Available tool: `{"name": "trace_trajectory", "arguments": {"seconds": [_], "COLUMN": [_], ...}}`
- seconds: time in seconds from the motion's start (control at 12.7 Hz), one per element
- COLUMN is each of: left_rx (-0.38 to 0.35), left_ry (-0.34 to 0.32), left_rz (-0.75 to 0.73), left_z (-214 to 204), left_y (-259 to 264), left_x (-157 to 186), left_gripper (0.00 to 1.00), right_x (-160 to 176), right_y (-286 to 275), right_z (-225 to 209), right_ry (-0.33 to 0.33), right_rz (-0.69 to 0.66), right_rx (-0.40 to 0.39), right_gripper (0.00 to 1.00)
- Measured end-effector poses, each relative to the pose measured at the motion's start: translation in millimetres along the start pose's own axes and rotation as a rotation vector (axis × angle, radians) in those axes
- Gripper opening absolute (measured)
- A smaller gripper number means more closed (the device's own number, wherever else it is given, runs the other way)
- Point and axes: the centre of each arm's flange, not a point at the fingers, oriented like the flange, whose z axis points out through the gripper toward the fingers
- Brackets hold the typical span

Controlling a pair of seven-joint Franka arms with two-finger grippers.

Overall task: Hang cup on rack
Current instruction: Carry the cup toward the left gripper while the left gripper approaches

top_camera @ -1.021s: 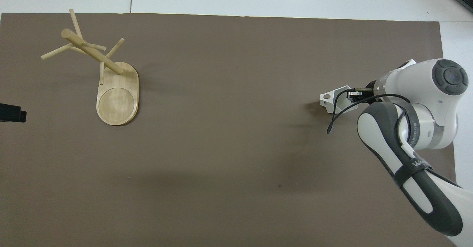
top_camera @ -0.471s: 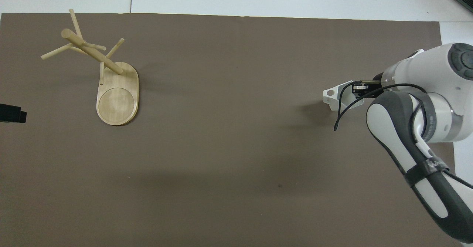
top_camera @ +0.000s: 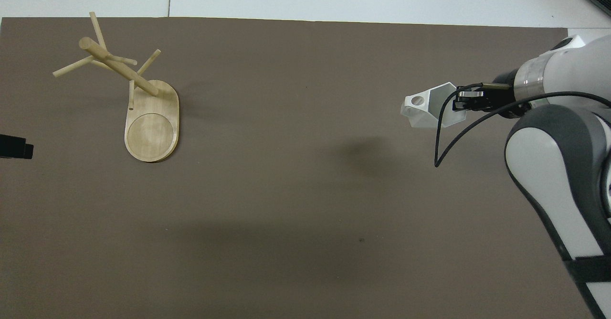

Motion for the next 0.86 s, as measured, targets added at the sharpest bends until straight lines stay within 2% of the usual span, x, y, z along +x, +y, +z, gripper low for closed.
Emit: {"name": "trace_trajectory", "arguments": {"seconds": [0.24, 0.47, 0.86], "left_rx": [-0.009, -0.109, -0.269], "left_ry": [0.001, 0.015, 0.067], "left_rz": [0.015, 0.099, 0.238], "left_z": [0.0, -0.8, 1.0], "left_y": [1.1, 12.5, 34.0], "left_x": [0.1, 1.0, 5.5], "left_gripper": [1.0, 1.0, 1.0], "right_x": [-18.7, -35.9, -75.4], "right_y": [-56.3, -106.8, -188.8], "right_z": [-34.8, -46.0, -40.1], "right_ry": [0.042, 0.034, -0.023], "right_rz": [-0.06, -0.103, -0.21], "right_rx": [0.091, 0.195, 0.294], "right_gripper": [0.05, 0.05, 0.05]}}
